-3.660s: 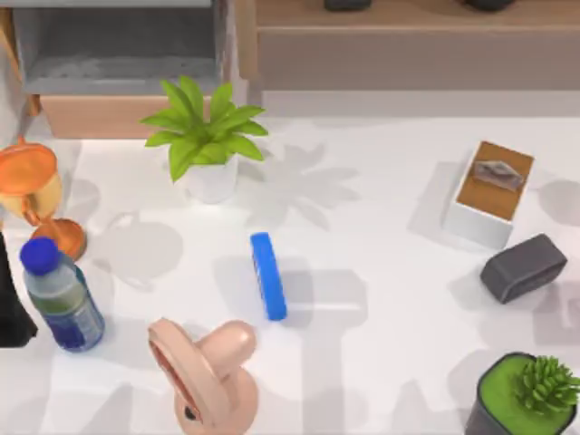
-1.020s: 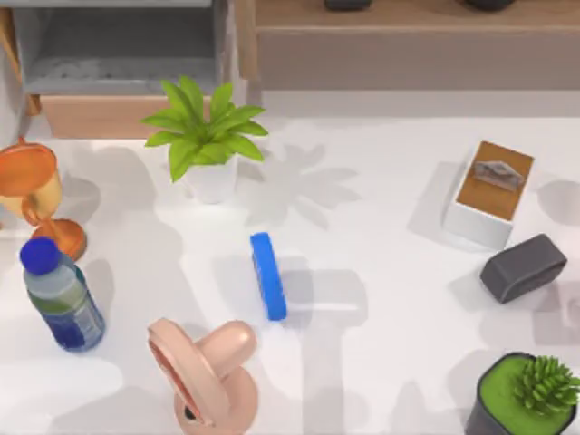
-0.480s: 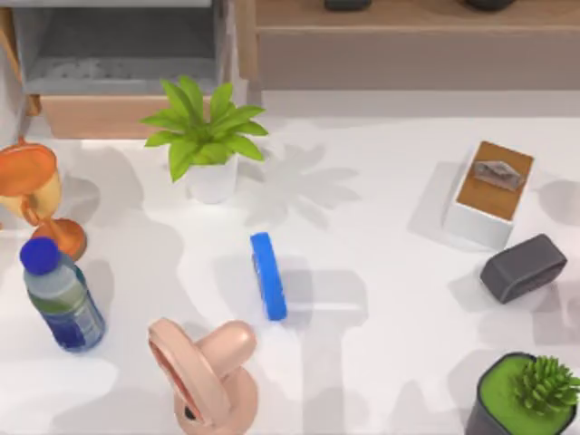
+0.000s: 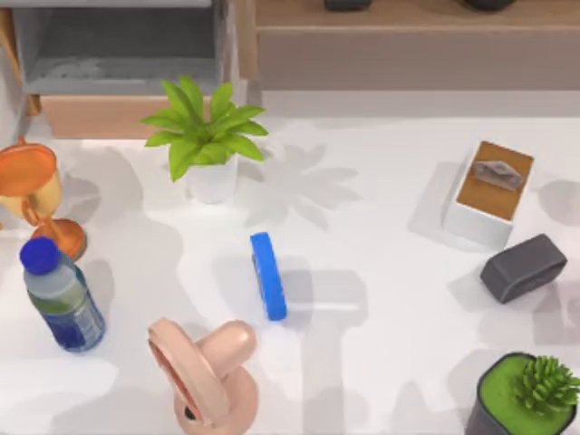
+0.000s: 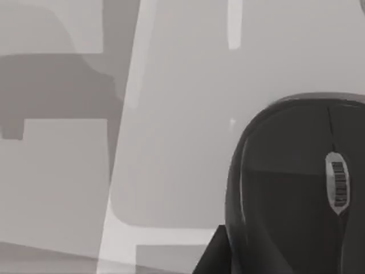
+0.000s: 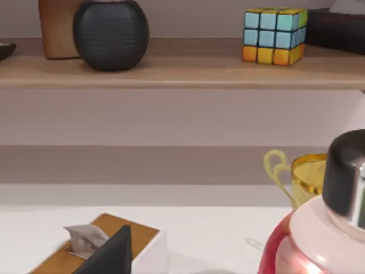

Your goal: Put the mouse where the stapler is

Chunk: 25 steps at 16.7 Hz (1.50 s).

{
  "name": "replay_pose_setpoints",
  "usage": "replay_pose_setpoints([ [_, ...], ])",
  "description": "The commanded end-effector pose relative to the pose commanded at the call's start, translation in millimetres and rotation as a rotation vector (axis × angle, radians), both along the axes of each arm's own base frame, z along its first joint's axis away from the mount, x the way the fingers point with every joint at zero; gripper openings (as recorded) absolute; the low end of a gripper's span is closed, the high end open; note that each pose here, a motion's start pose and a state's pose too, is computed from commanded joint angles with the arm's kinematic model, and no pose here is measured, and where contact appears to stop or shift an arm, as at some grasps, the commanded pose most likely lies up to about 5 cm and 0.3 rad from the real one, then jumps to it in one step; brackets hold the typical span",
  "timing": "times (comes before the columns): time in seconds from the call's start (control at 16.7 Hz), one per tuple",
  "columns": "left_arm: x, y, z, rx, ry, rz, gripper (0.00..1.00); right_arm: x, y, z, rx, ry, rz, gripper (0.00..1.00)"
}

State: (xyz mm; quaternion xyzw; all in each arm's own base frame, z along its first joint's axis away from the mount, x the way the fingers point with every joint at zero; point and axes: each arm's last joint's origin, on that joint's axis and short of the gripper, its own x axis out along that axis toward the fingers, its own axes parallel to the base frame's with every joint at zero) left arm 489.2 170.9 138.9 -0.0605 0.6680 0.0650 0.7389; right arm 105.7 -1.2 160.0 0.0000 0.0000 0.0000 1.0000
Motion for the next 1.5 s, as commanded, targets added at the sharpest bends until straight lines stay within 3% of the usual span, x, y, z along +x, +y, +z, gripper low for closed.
replay_pose_setpoints([
  [0.18,0,0,0,0.000,0.000,0.000,0.02,0,0,0,0.000,0.000,0.000,1.00],
  [0.24,0,0,0,0.000,0.000,0.000,0.00,0,0,0,0.000,0.000,0.000,1.00],
  [0.78,0,1,0,0.001,0.000,0.000,0.00,0,0,0,0.000,0.000,0.000,1.00],
  [1.14,-14,-7,71,0.027,-0.090,0.112,0.00,0,0,0,0.000,0.000,0.000,1.00],
  [1.32,-21,-42,111,0.028,-0.135,0.156,0.00,0,0,0,0.000,0.000,0.000,1.00],
  [1.5,-26,-102,135,0.008,-0.152,0.156,0.00,0,0,0,0.000,0.000,0.000,1.00],
])
